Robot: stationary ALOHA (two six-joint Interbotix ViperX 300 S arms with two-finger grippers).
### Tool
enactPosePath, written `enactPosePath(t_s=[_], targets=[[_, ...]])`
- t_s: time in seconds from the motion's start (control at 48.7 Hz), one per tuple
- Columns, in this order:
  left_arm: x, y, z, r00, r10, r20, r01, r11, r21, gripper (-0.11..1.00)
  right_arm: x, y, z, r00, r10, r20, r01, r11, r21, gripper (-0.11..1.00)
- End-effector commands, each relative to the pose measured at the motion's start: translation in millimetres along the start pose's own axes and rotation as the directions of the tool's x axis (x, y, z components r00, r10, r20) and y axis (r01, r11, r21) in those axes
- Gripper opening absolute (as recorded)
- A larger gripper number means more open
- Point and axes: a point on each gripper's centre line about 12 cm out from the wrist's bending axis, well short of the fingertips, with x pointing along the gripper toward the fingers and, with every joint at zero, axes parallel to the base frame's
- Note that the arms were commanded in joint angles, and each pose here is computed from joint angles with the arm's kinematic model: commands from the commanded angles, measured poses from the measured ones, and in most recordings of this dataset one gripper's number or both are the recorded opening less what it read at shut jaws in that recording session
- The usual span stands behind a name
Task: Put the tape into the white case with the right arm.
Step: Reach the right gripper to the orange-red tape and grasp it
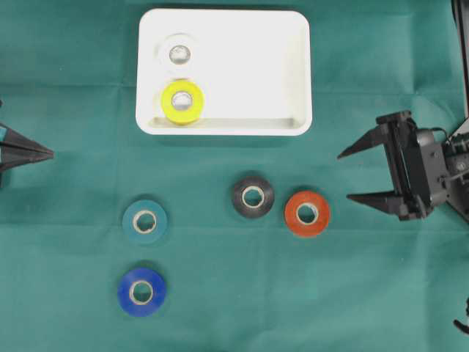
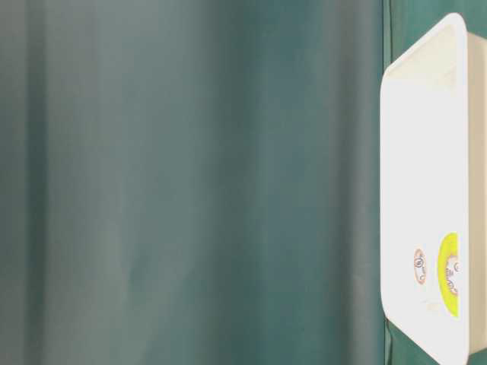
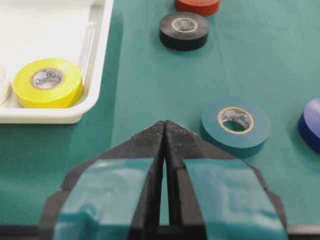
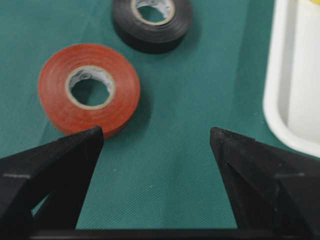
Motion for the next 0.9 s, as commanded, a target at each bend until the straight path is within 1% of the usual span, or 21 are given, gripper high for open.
enactPosePath(t_s=[0.0, 0.185, 0.349, 0.473, 0.617, 0.781, 0.884], targets=[[0.4, 0.3, 5.1, 1.000, 0.003, 0.012, -0.003, 1.000, -0.001, 0.00, 0.1, 1.1, 4.4, 1.000, 0.003, 0.005, -0.003, 1.000, -0.002, 0.76], [0.3, 0.3, 5.6, 1.000, 0.003, 0.012, -0.003, 1.000, -0.001, 0.00, 0.1, 0.6, 3.1, 1.000, -0.002, -0.007, 0.002, 1.000, -0.002, 0.76], [0.5, 0.3, 5.4, 1.000, 0.003, 0.011, -0.003, 1.000, -0.001, 0.00, 1.6, 1.4, 7.7, 1.000, 0.004, 0.004, -0.004, 1.000, -0.007, 0.75], [0.3, 0.3, 5.6, 1.000, 0.003, 0.012, -0.003, 1.000, -0.001, 0.00, 7.7, 2.3, 10.8, 1.000, 0.011, -0.010, -0.011, 1.000, -0.008, 0.75], [0.3, 0.3, 5.6, 1.000, 0.003, 0.012, -0.003, 1.000, -0.001, 0.00, 20.0, 3.7, 18.7, 0.999, 0.024, -0.025, -0.024, 1.000, -0.017, 0.75], [0.5, 0.3, 5.4, 1.000, 0.003, 0.011, -0.003, 1.000, -0.002, 0.00, 39.9, 8.1, 29.3, 0.998, 0.050, -0.043, -0.051, 0.998, -0.030, 0.75], [0.5, 0.3, 5.4, 1.000, 0.003, 0.011, -0.003, 1.000, -0.002, 0.00, 53.1, 8.4, 34.1, 0.997, 0.054, -0.062, -0.056, 0.998, -0.032, 0.75]])
